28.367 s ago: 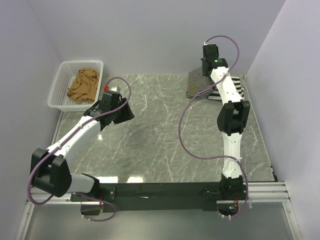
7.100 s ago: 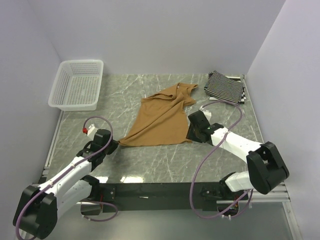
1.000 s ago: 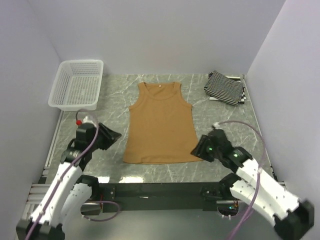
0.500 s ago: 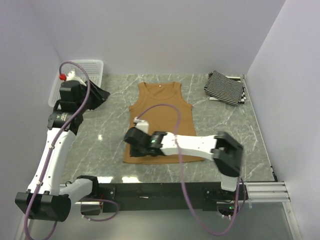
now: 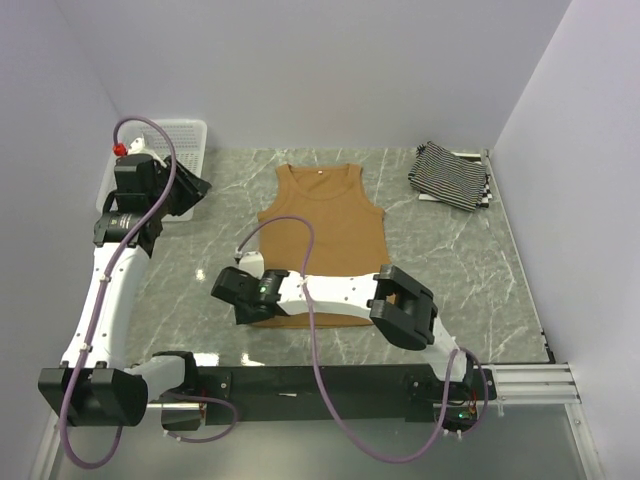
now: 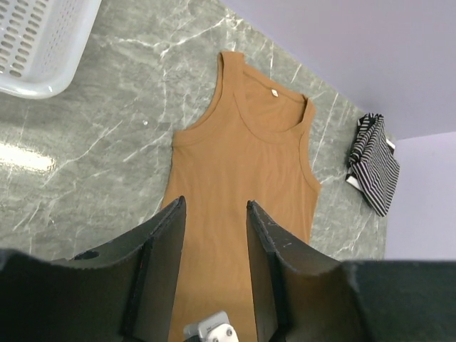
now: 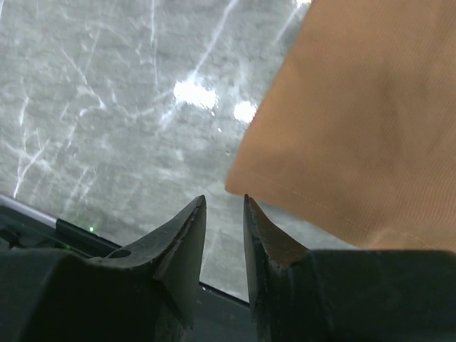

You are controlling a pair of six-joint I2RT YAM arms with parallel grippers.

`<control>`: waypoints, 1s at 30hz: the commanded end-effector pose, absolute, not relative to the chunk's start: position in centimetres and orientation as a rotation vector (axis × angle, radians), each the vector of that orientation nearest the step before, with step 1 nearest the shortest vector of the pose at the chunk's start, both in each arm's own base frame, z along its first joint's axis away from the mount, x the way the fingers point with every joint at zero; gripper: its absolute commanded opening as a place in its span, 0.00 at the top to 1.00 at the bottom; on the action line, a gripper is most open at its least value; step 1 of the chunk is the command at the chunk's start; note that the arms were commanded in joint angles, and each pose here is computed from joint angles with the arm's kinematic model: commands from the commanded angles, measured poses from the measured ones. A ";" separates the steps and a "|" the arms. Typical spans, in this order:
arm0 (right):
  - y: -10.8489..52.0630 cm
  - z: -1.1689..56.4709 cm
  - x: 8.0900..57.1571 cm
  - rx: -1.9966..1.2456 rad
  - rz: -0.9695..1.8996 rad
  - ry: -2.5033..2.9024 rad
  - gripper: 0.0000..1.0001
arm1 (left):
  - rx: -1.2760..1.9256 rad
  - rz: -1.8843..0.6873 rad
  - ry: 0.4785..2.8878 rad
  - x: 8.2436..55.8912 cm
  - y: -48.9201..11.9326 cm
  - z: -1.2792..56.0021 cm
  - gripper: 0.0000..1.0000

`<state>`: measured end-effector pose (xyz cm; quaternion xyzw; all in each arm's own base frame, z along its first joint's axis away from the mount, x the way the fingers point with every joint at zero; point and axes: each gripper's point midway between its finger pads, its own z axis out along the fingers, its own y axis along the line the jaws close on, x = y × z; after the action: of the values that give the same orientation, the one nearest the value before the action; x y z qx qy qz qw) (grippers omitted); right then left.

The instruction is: Fold and stack the tank tops

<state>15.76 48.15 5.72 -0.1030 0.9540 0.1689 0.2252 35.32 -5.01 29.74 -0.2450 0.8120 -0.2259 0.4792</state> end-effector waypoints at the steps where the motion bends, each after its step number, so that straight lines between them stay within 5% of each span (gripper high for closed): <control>1: 48.4 6.2 16.6 -0.284 0.409 2.597 0.65 | -0.556 -0.567 1.973 35.5 -5.3 29.8 0.55; 16: 49.4 2.9 16.2 -0.376 0.320 2.632 0.64 | -0.583 -0.586 2.036 36.2 -5.7 25.8 0.57; 18: 48.5 2.5 16.1 -0.378 0.280 2.638 0.71 | -0.603 -0.596 2.055 36.4 -5.8 24.6 0.58; 19: 48.3 2.5 16.1 -0.374 0.285 2.635 0.87 | -0.623 -0.605 2.061 36.5 -5.9 24.1 0.59; 22: 46.6 2.9 15.5 -0.377 0.285 2.641 1.00 | -0.671 -0.631 2.081 36.5 -6.2 21.7 0.60; 30: 40.1 4.8 12.5 -0.407 0.397 2.656 1.00 | -0.814 -0.714 2.163 35.6 -9.8 13.2 0.58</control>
<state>13.49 40.82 2.19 -0.1470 0.9626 0.0994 0.2048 34.46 -7.61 13.04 -0.3161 0.8530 -0.2458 0.3348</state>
